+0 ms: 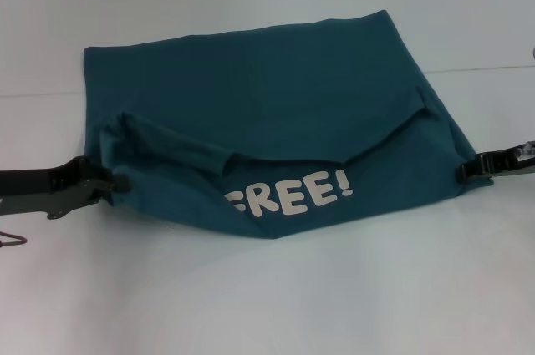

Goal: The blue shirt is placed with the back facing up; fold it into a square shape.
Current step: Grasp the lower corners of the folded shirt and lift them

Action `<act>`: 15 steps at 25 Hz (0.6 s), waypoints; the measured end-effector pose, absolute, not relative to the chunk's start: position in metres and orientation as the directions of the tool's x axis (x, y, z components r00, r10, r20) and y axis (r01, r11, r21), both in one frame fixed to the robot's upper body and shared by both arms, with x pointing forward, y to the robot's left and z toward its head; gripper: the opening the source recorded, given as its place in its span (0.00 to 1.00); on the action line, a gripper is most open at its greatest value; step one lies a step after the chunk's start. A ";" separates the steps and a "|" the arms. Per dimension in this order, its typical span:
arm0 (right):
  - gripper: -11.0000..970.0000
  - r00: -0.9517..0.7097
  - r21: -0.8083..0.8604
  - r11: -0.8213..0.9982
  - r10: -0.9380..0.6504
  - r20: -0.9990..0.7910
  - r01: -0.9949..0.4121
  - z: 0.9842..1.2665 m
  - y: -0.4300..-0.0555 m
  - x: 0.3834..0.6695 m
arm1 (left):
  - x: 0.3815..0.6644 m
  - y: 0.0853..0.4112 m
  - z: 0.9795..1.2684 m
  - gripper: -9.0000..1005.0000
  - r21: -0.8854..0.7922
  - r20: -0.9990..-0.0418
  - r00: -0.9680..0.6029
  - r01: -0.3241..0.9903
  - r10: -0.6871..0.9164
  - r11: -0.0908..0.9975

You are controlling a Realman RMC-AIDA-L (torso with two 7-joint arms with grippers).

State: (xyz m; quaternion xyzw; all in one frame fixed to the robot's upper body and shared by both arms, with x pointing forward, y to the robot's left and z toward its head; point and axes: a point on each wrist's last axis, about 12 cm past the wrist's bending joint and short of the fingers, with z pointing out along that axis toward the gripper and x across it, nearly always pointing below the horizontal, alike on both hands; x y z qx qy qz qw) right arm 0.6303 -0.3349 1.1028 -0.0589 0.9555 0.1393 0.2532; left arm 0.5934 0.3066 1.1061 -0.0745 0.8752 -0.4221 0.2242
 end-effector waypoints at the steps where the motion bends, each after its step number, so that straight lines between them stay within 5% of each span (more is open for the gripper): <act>1: 0.38 -0.865 0.236 0.954 -0.042 -0.500 -0.183 1.103 -0.335 0.630 | 0.593 0.307 1.106 0.06 -0.772 -0.329 -0.889 0.059 -0.320 0.633; 15: 0.10 -0.902 0.305 0.922 -0.093 -0.422 -0.238 1.126 -0.336 0.620 | 0.586 0.313 1.113 0.06 -0.749 -0.301 -0.927 0.085 -0.224 0.657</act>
